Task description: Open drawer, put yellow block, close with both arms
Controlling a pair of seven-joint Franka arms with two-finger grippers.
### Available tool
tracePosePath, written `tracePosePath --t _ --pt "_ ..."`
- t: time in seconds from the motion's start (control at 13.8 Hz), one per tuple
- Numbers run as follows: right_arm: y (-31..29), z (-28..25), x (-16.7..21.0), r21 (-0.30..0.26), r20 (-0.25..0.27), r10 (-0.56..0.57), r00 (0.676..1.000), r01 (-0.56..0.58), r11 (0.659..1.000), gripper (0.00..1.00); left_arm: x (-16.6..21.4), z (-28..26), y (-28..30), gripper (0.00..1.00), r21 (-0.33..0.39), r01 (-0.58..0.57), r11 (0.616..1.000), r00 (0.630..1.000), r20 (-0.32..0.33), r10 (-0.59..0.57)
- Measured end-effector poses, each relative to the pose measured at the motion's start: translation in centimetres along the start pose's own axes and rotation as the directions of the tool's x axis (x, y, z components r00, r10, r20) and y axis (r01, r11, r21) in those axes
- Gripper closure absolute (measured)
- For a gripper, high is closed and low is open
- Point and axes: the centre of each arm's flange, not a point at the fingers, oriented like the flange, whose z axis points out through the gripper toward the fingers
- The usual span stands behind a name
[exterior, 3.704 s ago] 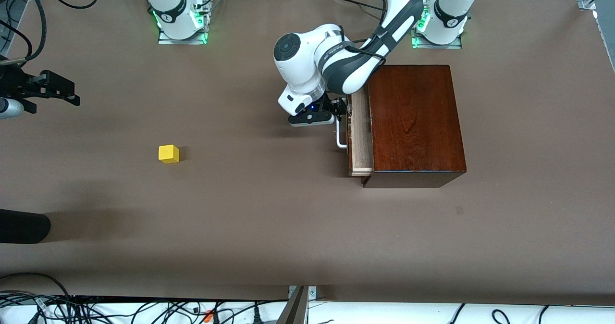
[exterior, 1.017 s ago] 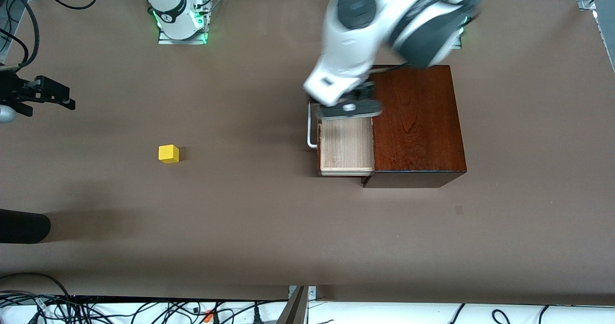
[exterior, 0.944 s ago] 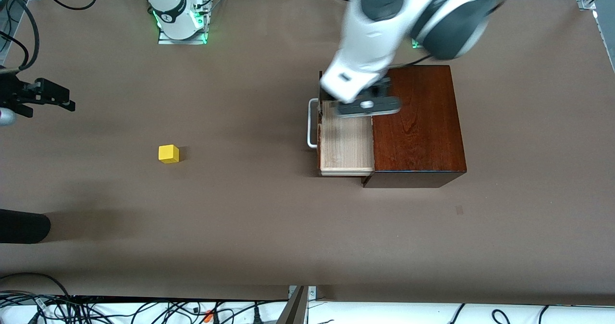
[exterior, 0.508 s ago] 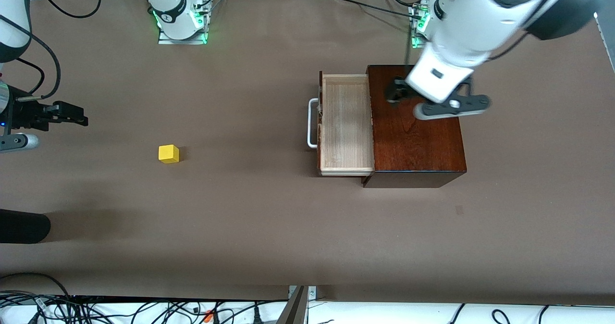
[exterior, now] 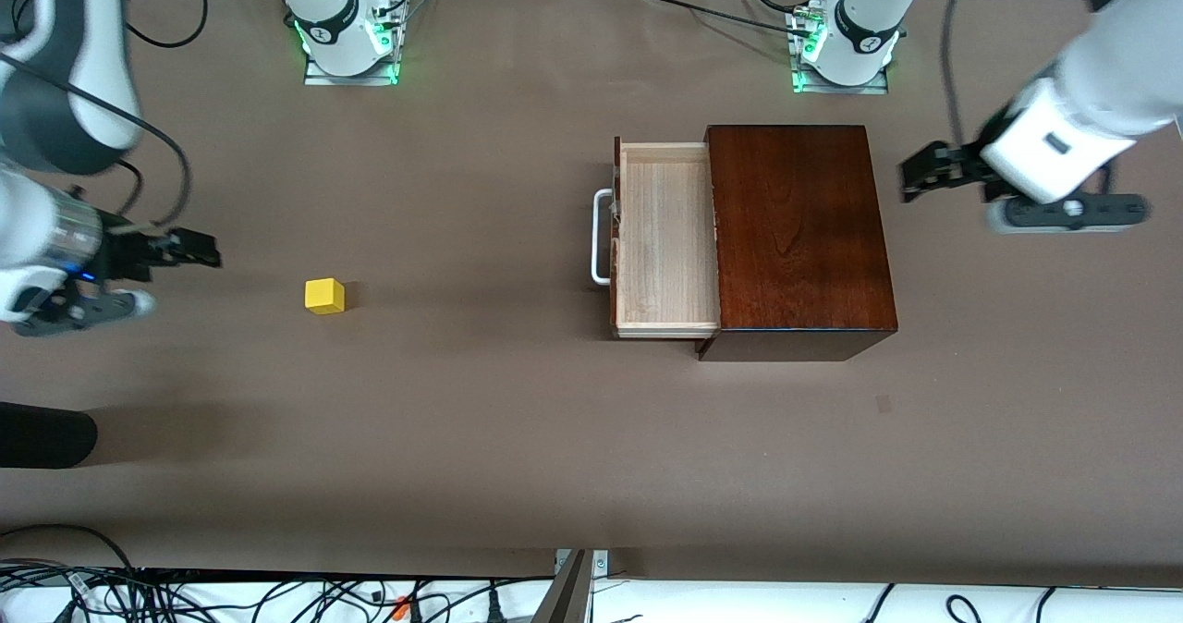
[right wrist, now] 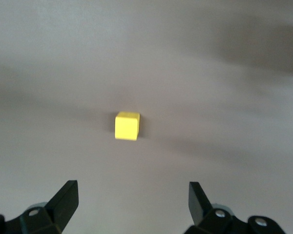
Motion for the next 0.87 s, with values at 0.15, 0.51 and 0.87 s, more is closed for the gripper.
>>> tracePosePath --t 0.15,0.51,0.87 --pt "0.3 4.2 0.6 0.000 -0.017 0.007 1.000 -0.007 1.000 0.00 -0.8 -0.1 -3.2 0.00 0.002 -0.021 1.000 1.000 0.003 0.021" --pt "-0.7 14.9 0.4 0.050 -0.055 0.047 0.997 -0.044 0.998 0.00 -1.1 -0.1 -4.4 0.00 0.000 -0.043 0.999 0.999 -0.011 0.043" --pt "-2.7 21.8 -1.2 0.028 -0.064 0.032 0.997 -0.031 0.999 0.00 -1.1 -0.1 -4.3 0.00 0.001 -0.109 0.994 0.994 -0.018 0.109"
